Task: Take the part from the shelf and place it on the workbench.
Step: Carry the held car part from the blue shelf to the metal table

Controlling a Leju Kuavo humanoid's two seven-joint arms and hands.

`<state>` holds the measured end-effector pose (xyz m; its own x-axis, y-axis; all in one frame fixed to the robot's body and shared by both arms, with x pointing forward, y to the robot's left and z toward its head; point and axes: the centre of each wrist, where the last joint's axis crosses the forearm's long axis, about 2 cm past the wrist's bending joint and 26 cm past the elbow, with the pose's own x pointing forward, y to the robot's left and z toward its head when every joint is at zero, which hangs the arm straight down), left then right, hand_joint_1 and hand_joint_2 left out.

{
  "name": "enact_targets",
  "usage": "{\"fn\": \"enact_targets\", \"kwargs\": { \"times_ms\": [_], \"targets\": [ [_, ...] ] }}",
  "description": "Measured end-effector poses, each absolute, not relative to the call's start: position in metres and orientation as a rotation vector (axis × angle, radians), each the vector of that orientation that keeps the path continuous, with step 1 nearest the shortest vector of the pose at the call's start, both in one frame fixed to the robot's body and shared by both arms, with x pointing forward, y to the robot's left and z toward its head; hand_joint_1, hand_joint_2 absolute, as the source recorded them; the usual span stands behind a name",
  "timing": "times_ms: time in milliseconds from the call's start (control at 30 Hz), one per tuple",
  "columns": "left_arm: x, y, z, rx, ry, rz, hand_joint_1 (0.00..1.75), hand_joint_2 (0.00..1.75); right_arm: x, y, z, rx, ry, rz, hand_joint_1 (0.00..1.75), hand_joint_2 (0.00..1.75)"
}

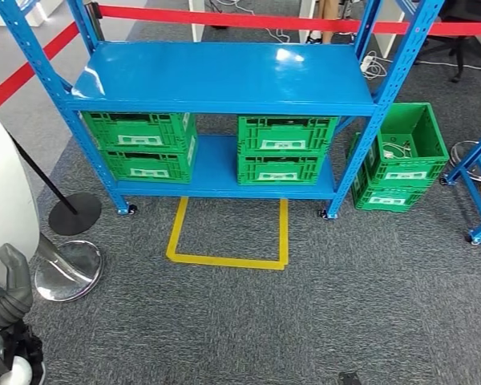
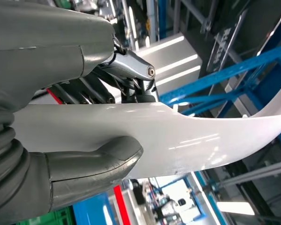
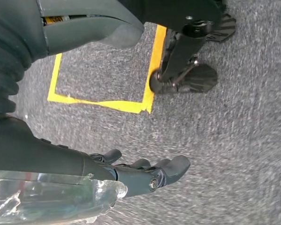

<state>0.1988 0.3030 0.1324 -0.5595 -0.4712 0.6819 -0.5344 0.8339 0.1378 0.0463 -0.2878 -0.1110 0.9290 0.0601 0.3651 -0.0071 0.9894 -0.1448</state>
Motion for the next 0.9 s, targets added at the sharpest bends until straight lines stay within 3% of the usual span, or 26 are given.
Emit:
{"fn": "enact_targets", "kwargs": {
  "times_ms": [900],
  "targets": [
    [0.2045, 0.3042, 0.1364, 0.717, -2.273, 0.154, 1.75, 1.75, 0.0423, -0.2811, -0.1115, -0.106, -0.361, 0.053, 0.00, 1.75]
  ]
}}
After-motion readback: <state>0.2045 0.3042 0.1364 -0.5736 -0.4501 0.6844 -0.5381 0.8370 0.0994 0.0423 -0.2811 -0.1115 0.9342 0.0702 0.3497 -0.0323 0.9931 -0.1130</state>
